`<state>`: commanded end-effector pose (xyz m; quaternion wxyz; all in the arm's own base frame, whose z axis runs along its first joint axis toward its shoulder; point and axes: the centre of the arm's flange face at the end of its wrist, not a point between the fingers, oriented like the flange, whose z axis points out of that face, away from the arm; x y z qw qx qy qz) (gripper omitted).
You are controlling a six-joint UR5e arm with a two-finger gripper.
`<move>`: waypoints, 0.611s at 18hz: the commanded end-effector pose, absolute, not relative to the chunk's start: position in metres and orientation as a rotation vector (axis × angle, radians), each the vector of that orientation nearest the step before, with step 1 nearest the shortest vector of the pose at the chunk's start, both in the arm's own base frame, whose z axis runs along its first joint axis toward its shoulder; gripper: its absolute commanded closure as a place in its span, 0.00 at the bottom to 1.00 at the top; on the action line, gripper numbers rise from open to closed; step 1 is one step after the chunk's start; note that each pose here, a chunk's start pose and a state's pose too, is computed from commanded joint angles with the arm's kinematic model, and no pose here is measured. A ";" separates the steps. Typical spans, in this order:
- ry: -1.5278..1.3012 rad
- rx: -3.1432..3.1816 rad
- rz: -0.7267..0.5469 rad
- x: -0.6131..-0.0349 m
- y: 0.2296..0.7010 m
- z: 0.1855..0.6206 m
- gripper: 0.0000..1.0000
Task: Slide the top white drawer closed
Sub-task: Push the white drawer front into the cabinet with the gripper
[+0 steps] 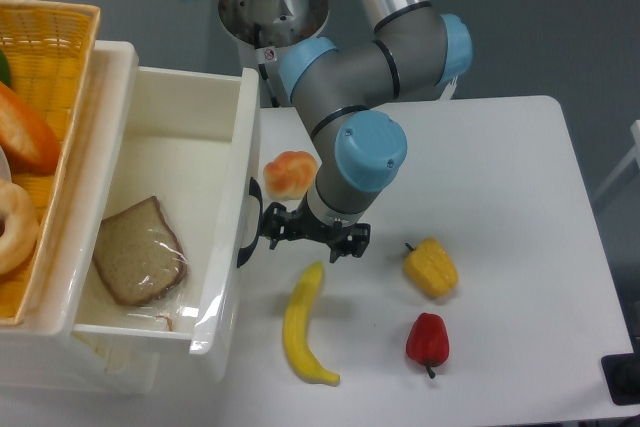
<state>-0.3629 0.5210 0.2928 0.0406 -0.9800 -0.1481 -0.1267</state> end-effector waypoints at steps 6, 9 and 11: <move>-0.428 -2.990 -0.395 -0.356 0.526 0.298 0.00; -0.420 -2.970 -0.425 -0.351 0.530 0.299 0.00; -0.407 -2.973 -0.426 -0.346 0.533 0.300 0.00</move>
